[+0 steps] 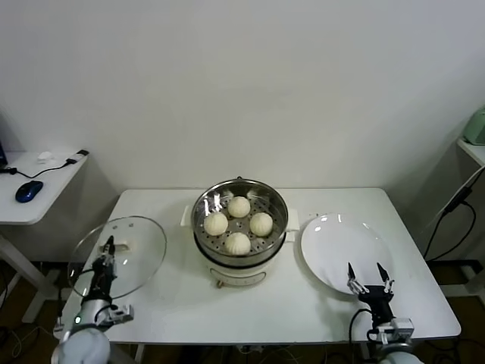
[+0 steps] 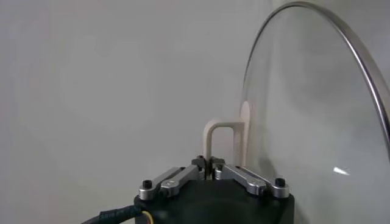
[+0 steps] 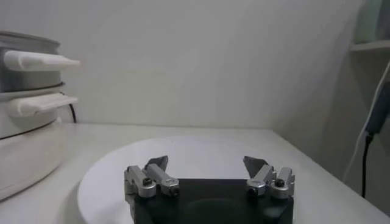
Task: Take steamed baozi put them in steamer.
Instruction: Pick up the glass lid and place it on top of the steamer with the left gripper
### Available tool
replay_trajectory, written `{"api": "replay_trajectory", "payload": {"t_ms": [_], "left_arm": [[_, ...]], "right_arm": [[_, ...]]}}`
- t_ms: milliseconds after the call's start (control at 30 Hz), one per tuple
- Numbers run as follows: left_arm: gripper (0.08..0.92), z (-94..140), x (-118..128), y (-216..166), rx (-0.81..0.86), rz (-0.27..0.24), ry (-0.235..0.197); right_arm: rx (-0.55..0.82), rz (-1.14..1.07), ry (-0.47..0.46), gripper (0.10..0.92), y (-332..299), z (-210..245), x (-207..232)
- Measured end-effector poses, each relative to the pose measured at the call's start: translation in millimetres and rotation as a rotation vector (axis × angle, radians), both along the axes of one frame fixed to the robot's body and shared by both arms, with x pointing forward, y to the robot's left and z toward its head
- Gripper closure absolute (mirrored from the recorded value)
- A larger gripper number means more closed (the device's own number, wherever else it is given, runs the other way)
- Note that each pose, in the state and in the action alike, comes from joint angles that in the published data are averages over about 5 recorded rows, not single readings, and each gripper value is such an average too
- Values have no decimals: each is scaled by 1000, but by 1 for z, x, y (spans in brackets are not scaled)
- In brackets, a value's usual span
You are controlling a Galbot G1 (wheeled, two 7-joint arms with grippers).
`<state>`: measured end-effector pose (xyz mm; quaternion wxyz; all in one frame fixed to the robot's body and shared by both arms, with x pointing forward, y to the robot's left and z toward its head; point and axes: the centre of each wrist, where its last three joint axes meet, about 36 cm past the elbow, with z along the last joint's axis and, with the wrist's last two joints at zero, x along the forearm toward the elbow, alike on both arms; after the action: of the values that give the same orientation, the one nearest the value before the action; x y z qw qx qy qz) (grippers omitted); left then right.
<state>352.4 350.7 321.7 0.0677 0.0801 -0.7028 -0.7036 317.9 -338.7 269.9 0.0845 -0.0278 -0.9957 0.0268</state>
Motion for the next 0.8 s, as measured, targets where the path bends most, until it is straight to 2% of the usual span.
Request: {"api": "replay_trajectory", "payload": {"t_ms": [167, 400, 533, 800], "left_arm": [[863, 45, 10, -14, -35, 11, -36], [863, 91, 19, -54, -67, -22, -72], [863, 107, 23, -90, -83, -51, -70], [863, 122, 31, -173, -118, -99, -41]], "right_arm": [[-17, -4, 6, 200, 2, 6, -1], [-36, 1, 5, 200, 2, 12, -5], [-44, 7, 4, 200, 2, 14, -7], [-52, 20, -3, 200, 4, 12, -9]]}}
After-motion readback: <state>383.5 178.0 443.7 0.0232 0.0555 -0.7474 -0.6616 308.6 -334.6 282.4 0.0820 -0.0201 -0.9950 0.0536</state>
